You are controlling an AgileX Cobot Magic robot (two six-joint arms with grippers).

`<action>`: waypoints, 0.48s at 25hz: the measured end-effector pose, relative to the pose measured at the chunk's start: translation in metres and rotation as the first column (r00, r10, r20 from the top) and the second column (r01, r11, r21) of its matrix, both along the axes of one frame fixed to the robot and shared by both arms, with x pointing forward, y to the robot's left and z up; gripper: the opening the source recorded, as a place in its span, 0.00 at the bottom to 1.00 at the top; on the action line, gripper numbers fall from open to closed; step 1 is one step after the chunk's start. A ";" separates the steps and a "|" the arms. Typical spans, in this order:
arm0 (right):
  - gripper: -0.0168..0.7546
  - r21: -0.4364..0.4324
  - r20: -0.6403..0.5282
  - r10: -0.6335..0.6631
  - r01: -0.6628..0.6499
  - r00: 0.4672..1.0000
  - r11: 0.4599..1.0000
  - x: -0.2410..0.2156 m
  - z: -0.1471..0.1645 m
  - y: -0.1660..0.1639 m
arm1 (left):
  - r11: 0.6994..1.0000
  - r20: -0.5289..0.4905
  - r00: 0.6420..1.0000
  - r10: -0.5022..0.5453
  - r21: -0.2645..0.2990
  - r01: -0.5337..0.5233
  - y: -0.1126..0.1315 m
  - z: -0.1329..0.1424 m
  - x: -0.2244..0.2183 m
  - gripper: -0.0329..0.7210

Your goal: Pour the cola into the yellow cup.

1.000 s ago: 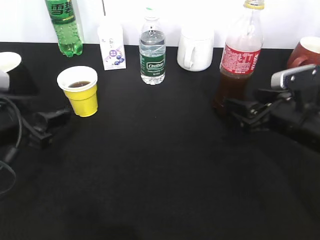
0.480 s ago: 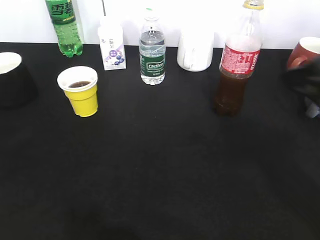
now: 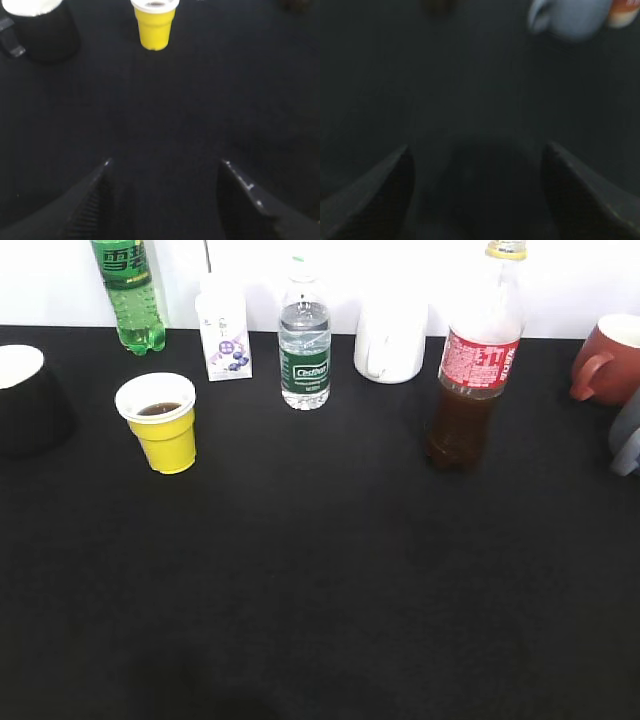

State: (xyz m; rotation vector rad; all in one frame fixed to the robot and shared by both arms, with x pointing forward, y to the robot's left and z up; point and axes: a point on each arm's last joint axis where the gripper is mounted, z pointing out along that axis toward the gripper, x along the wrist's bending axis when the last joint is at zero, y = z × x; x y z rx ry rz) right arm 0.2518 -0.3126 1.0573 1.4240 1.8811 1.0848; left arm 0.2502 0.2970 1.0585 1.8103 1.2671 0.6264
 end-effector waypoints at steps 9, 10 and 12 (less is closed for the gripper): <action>0.79 0.004 0.047 0.008 -0.008 0.999 1.000 0.001 -0.001 0.000 | 1.000 -0.001 1.000 -0.004 -0.003 0.004 0.000 0.000 0.000 0.68; 0.79 0.004 0.047 0.008 -0.008 0.999 1.000 0.001 -0.001 0.000 | 1.000 -0.001 1.000 -0.004 -0.003 0.004 0.000 0.000 0.000 0.68; 0.79 0.004 0.047 -0.005 0.005 0.999 1.000 0.000 -0.001 0.000 | 1.000 -0.001 1.000 0.008 -0.003 -0.008 0.000 0.000 0.000 0.68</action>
